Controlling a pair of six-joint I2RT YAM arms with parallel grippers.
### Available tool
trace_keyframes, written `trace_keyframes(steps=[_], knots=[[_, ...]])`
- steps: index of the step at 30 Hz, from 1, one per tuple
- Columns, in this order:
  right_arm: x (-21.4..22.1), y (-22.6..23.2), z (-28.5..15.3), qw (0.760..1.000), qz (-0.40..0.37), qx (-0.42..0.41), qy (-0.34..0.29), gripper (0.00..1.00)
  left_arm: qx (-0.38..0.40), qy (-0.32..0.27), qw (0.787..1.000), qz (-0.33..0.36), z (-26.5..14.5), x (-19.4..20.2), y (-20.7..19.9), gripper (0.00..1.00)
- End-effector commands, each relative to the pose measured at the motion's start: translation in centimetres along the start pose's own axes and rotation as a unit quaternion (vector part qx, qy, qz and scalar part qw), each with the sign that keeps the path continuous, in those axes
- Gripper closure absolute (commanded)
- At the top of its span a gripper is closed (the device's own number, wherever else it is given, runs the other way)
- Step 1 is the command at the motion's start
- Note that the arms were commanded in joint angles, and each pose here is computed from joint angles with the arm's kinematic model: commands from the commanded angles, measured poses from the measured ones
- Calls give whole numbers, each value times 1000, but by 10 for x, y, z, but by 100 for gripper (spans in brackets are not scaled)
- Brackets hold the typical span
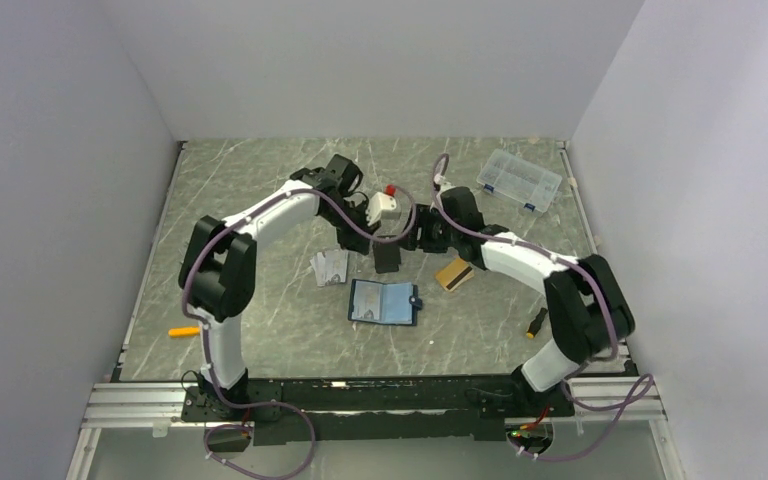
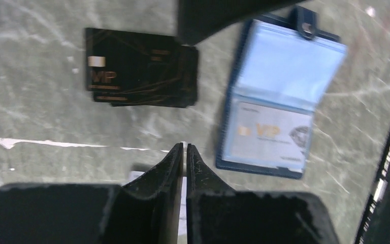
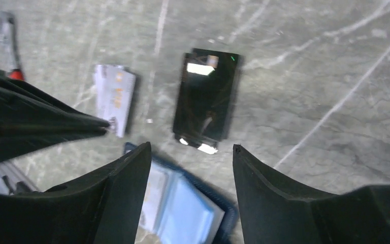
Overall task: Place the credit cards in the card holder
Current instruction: Pick up the credit card from the storage box.
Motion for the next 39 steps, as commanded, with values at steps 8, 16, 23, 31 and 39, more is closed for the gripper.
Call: trace_keyframes(steps=[8, 16, 23, 31, 39], knots=[[20, -32, 56, 998, 53, -7, 28, 36, -26, -87, 995, -41, 29, -18, 55, 89], [33, -42, 65, 993, 111, -33, 33, 45, -55, -82, 995, 16, 42, -16, 60, 89], [49, -47, 69, 985, 156, -56, 38, 52, -80, -54, 992, 78, 62, -8, 57, 90], [58, -46, 71, 980, 180, -77, 40, 55, -93, -34, 991, 92, 67, -6, 58, 90], [64, -42, 69, 976, 194, -90, 41, 56, -96, -19, 990, 105, 70, -2, 53, 91]])
Point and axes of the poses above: each gripper's point midway between its finger pads, its own z axis out along the fingers, its own y axis along the line the jaws close on, x = y × z, the point moved 4 cm from there along -z, back along the fingers, and after that the axes turned 11 degrees about -z, right-handed, at the moved point
